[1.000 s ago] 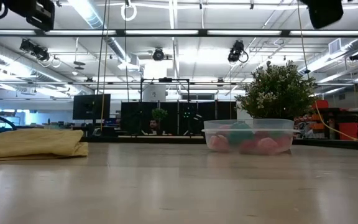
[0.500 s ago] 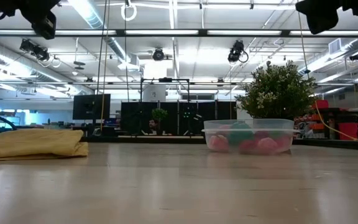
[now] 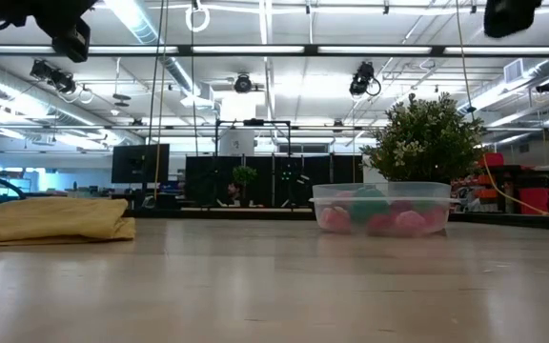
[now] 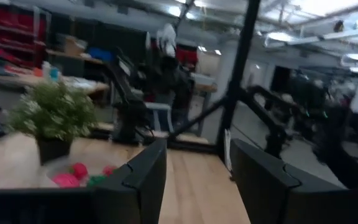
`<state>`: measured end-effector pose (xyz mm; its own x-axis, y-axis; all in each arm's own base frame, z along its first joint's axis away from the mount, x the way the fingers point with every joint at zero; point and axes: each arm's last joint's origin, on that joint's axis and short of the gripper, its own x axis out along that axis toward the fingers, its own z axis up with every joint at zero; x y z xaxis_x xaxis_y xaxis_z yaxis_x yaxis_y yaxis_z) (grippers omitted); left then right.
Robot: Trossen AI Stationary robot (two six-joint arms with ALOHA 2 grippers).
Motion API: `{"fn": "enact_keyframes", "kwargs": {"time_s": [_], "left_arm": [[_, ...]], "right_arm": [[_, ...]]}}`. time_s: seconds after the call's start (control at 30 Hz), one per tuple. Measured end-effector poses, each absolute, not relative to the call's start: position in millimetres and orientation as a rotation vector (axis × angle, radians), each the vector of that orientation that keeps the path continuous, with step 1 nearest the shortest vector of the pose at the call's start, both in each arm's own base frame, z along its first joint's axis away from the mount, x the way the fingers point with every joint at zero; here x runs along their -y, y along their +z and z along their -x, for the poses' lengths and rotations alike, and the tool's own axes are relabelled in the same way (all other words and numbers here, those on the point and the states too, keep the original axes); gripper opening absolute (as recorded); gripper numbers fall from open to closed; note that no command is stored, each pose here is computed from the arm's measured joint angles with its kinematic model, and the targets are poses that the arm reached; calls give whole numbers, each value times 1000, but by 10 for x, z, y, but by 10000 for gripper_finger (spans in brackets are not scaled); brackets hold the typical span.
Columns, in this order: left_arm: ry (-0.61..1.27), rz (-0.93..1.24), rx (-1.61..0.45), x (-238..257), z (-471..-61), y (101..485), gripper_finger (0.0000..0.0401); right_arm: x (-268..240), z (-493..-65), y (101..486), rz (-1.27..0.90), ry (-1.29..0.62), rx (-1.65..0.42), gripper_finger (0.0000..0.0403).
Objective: Pick and placing Produce into tupperware
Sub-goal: Return to Home Position
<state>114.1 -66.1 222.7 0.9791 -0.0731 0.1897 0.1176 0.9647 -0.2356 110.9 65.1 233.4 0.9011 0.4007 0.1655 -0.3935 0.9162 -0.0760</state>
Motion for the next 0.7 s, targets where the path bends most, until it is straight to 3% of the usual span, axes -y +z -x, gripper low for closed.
{"fn": "enact_keyframes", "kwargs": {"time_s": [0.3,0.47,0.7], "left_arm": [[123,213,251,370,-1258,2271,178],[54,198,265,243,-1310,2276,183],[135,196,211,109,-1346,2214,178]], "right_arm": [[-346,-1189,1962,-57,178,223,259],[-208,-1232,1923,-74,137,181,259],[-83,-1263,1771,-186,35,23,259]]}}
